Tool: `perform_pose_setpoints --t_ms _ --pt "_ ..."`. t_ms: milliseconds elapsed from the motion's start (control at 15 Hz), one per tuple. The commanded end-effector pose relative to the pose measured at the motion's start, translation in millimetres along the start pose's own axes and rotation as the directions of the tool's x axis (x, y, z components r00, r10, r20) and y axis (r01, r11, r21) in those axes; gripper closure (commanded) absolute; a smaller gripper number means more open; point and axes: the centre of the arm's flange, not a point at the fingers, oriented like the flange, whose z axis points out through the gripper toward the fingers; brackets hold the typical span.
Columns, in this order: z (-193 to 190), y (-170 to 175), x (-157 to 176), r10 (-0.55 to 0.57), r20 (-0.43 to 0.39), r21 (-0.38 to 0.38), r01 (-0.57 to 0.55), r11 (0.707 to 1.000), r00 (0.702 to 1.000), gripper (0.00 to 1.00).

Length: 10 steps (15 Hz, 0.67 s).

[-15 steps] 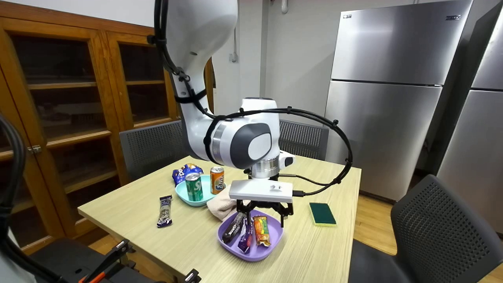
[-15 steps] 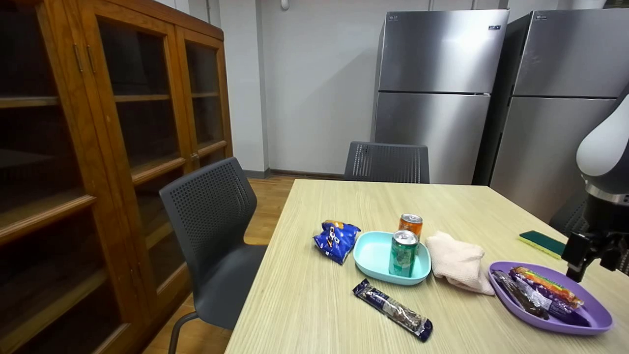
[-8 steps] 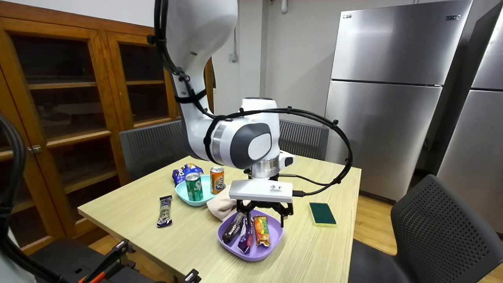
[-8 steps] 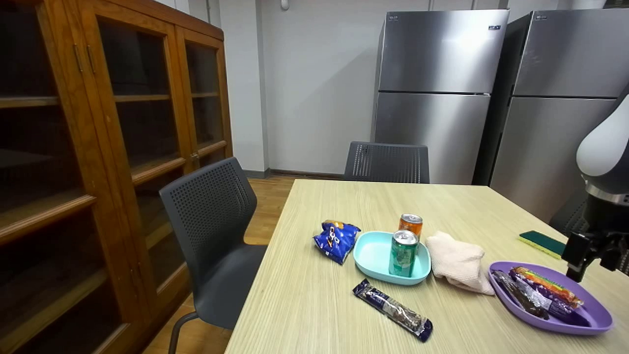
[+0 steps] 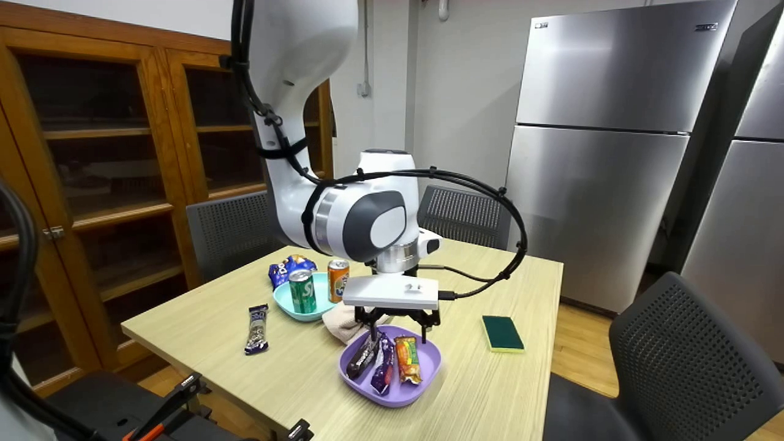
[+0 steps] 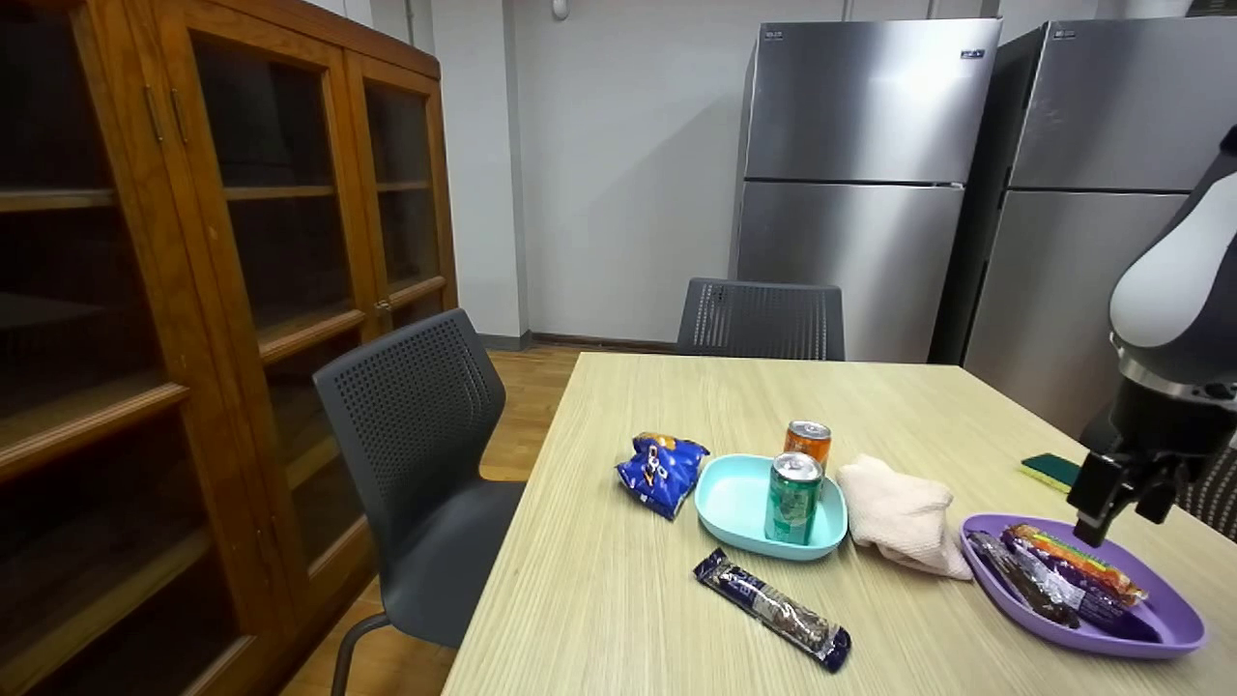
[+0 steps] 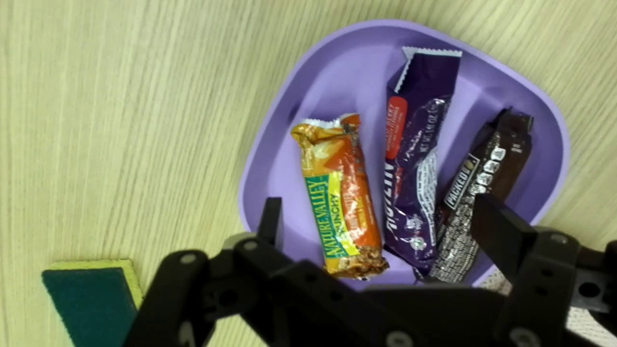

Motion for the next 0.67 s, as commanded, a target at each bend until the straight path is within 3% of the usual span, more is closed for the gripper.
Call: perform_pose_setpoints --t_ms 0,600 --pt "-19 -38 -1 -0.05 -0.05 0.003 0.051 0.999 0.997 0.0" --pt "-28 -141 16 -0.259 -0.106 0.032 0.263 0.964 0.96 0.0"
